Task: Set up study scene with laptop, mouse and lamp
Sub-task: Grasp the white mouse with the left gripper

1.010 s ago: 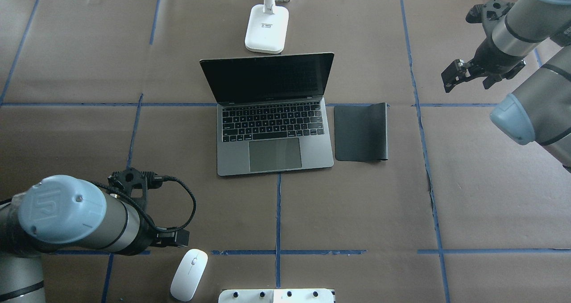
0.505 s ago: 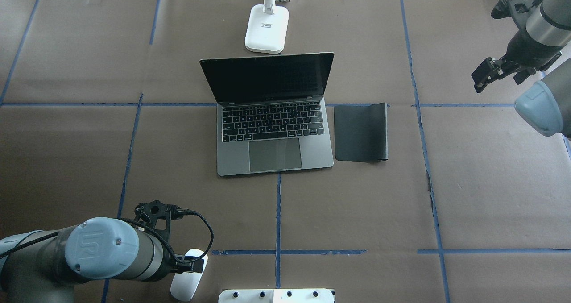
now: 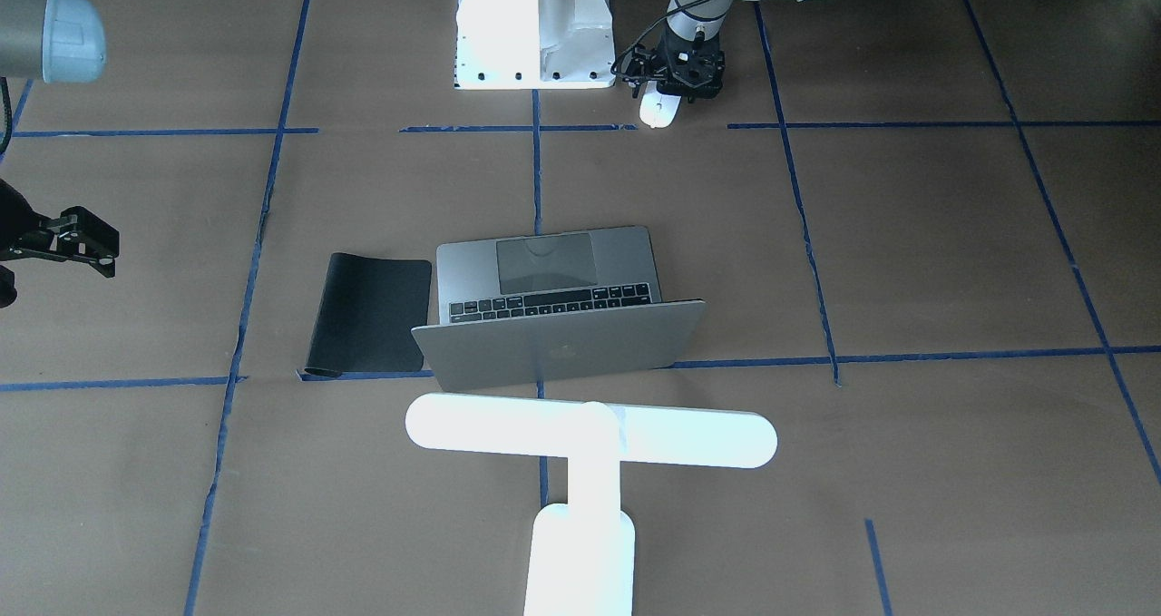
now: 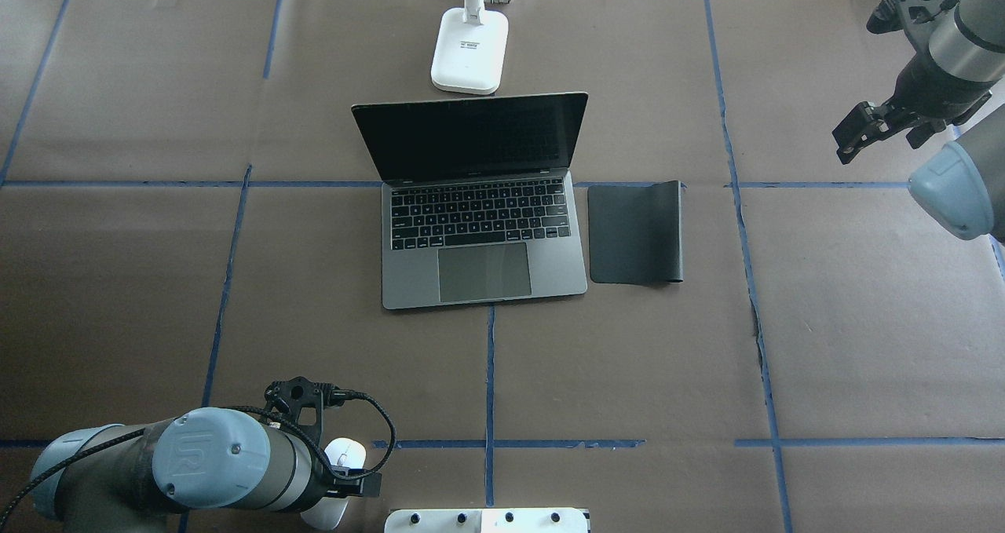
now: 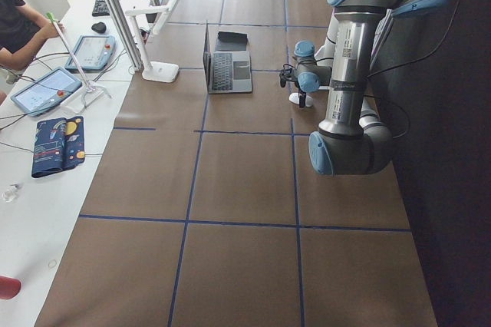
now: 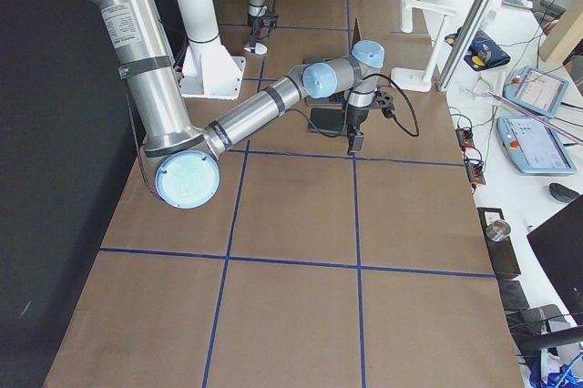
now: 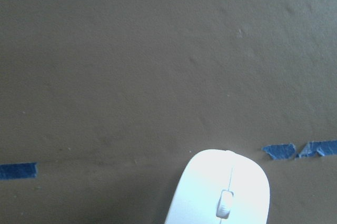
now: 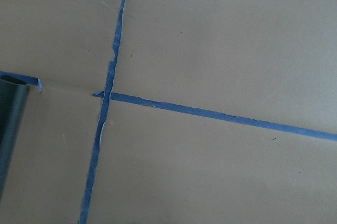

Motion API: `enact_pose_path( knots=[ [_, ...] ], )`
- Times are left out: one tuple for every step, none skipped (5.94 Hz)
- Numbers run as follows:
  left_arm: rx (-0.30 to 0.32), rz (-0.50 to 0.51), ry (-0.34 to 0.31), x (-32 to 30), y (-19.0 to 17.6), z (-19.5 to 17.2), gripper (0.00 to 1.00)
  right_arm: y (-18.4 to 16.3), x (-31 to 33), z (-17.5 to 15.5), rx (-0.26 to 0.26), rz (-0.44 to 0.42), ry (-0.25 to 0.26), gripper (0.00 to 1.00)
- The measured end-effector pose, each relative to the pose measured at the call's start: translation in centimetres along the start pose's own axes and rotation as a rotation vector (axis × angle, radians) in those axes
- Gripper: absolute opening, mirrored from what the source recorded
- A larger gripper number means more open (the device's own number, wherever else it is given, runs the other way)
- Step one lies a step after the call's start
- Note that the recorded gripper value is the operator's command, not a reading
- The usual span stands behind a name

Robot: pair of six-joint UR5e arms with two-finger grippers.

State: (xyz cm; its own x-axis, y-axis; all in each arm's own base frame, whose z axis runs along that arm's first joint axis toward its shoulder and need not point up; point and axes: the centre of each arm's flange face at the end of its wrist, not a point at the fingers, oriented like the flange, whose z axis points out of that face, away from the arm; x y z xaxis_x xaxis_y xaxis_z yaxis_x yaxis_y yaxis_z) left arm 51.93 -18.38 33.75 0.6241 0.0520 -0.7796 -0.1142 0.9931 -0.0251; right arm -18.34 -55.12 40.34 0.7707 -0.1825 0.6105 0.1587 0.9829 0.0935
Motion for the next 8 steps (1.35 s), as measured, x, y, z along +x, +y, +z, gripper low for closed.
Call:
enact_pose_path(
  knots=[
    [-0.001,0.001,0.003,0.2,0.1,0.1,0.7,0.0,0.0,0.0,-0.001,0.001,0.0,1.0],
    [0.002,-0.005,0.002,0.1,0.1,0.2,0.34,0.0,0.0,0.0,-0.001,0.002,0.0,1.0],
    [0.006,-0.013,0.005,0.2,0.1,0.0,0.13,0.0,-0.1,-0.1,-0.001,0.002,0.0,1.0],
    [0.009,-0.017,0.011,0.4,0.1,-0.4,0.05,0.0,-0.1,-0.2,0.001,0.002,-0.002,1.0],
    [0.016,-0.021,0.022,0.6,-0.1,-1.3,0.05,0.0,-0.1,-0.4,0.004,0.002,-0.002,1.0],
    [0.025,-0.028,0.028,0.9,-0.4,-3.3,0.05,0.0,0.0,-0.5,0.005,0.004,-0.003,1.0],
    [0.048,-0.04,0.031,2.3,-1.7,-5.6,0.05,0.2,0.3,-0.4,0.004,0.006,-0.002,1.0],
    [0.09,-0.057,0.048,5.7,-4.6,-7.7,0.05,0.8,1.5,0.0,-0.001,-0.007,0.002,1.0]
  ],
)
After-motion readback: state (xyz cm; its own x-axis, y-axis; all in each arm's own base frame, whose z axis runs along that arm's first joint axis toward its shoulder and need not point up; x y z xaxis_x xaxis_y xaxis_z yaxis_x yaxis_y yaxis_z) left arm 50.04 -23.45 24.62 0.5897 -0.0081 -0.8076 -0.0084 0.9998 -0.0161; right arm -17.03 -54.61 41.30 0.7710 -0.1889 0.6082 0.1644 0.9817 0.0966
